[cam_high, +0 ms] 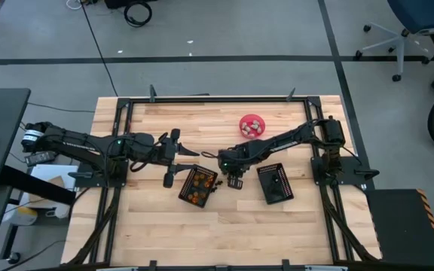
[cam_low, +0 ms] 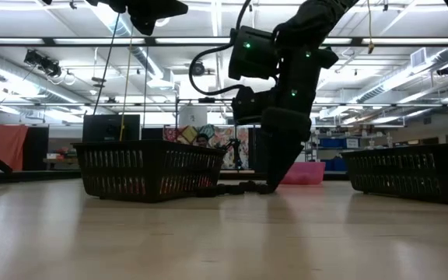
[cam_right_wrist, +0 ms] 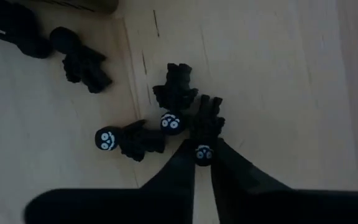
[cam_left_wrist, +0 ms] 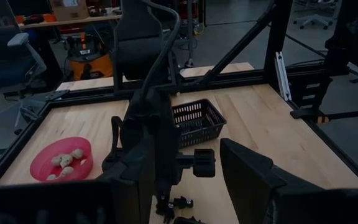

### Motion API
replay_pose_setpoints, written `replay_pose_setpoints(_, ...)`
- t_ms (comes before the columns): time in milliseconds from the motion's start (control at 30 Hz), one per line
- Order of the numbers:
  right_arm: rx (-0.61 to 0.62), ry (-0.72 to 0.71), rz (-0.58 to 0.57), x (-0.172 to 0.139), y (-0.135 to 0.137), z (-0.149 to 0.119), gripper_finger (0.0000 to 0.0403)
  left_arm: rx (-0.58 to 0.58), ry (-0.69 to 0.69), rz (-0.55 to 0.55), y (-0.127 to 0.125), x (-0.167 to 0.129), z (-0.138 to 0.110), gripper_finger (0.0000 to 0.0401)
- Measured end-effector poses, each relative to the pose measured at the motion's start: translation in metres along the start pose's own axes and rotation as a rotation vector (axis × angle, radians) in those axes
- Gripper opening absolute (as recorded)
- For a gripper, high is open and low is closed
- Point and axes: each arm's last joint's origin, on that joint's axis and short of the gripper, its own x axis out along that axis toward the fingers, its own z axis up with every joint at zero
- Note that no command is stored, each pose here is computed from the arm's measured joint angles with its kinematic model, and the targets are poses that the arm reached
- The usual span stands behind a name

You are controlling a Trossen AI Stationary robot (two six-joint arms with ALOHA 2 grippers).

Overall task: Sort Halloween decoration
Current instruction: Put the black skeleton toy into the right black bin

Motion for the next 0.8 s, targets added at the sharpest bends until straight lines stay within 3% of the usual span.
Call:
replay_pose_setpoints(300,0.016,-0.006,0.013,-0.01,-0.006,0.0,0.0024,0.001,0.003,0.0,0.0,0.0,0.0,0.0155)
replay_pose_setpoints(567,0.061,0.001,0.014,-0.049,-0.008,-0.006,0.003,0.002,0.004,0.0,0.0,0.0,0.0,0.0155)
replay_pose_setpoints(800,0.111,0.112,0.093,-0.102,0.001,-0.033,0.0031,0.002,0.006,0.0,0.0,0.0,-0.001,0.0155)
